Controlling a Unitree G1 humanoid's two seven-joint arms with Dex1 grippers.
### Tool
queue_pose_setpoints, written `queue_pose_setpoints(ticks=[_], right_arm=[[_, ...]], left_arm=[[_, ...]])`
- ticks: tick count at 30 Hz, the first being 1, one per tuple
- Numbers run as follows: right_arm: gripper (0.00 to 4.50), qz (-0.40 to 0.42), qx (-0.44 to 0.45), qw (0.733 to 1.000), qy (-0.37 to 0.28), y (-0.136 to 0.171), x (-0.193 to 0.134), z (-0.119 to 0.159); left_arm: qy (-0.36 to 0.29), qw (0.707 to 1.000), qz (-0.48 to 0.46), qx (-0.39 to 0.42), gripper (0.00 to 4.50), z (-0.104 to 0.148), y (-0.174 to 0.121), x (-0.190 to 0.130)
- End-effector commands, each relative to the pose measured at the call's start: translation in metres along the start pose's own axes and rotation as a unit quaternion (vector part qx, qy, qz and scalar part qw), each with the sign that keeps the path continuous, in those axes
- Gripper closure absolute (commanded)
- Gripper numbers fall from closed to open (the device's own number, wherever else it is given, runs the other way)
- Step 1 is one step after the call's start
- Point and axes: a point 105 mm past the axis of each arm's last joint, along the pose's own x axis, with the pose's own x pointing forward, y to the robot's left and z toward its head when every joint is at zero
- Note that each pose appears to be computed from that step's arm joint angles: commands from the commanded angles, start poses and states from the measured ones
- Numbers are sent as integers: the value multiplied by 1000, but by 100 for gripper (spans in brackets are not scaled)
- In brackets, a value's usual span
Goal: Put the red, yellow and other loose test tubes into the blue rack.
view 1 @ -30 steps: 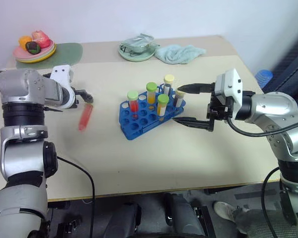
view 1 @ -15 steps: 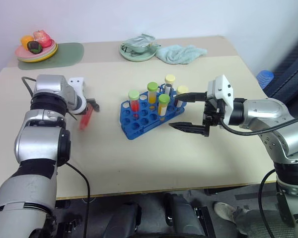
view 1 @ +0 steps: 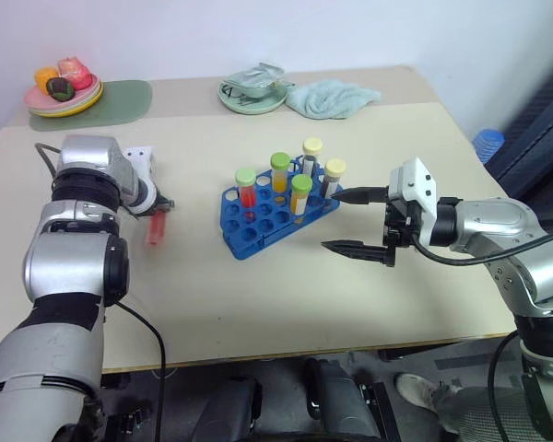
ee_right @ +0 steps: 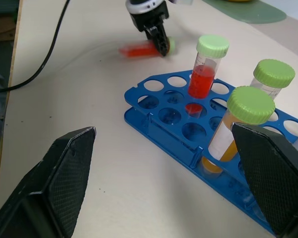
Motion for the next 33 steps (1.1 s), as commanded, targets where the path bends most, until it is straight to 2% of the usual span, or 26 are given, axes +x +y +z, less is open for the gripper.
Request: queue_pose_setpoints(ticks=[1, 3, 4, 5, 7, 9, 10, 11, 12, 14, 17, 19, 23, 26, 33], right_arm=[[0, -1, -28, 999, -17, 1, 0, 15], [0, -1, -26, 999, -20, 2, 0, 16], [0, -1, -24, 999, -22, 3, 0, 16], [0, -2, -22, 1000, -23, 4, 0, 15], [0, -7, -13, 999, -29, 7, -1, 15], [0, -12, -6, 999, -34, 9, -2, 15], [0, -14, -5, 999, -34, 10, -3, 14], [0, -19, 0, 999, -35, 10, -4, 13], [0, -26, 3, 999, -36, 10, -5, 12], [0, -36, 8, 999, -38, 10, -6, 11], [0, -52, 14, 998, -39, 11, -6, 9], [0, -62, 15, 997, -40, 13, -7, 9], [0, -80, 15, 996, -40, 17, -10, 8], [0, -94, 15, 995, -40, 21, -12, 8], [0, -136, 22, 990, -44, 30, -16, 4]], left_arm=[[-75, 994, -76, 14, 368, 12, -7, -33], [-150, 962, -222, 58, 368, 6, -34, -59], [-178, 914, -357, 67, 368, -4, -58, -83], [-210, 894, -384, 95, 368, -12, -58, -98], [-221, 871, -416, 138, 368, -36, -60, -111], [-267, 843, -428, 188, 368, -48, -65, -121], [-311, 818, -437, 209, 368, -48, -70, -129], [-383, 777, -450, 216, 368, -44, -75, -142], [-406, 757, -461, 224, 368, -47, -78, -145], [-424, 736, -472, 237, 368, -52, -85, -141], [-453, 687, -499, 270, 368, -53, -111, -137], [-464, 669, -514, 269, 368, -49, -124, -133], [-478, 648, -525, 276, 368, -41, -144, -119], [-493, 639, -533, 253, 368, -32, -154, -112], [-517, 649, -499, 251, 368, -20, -174, -77]])
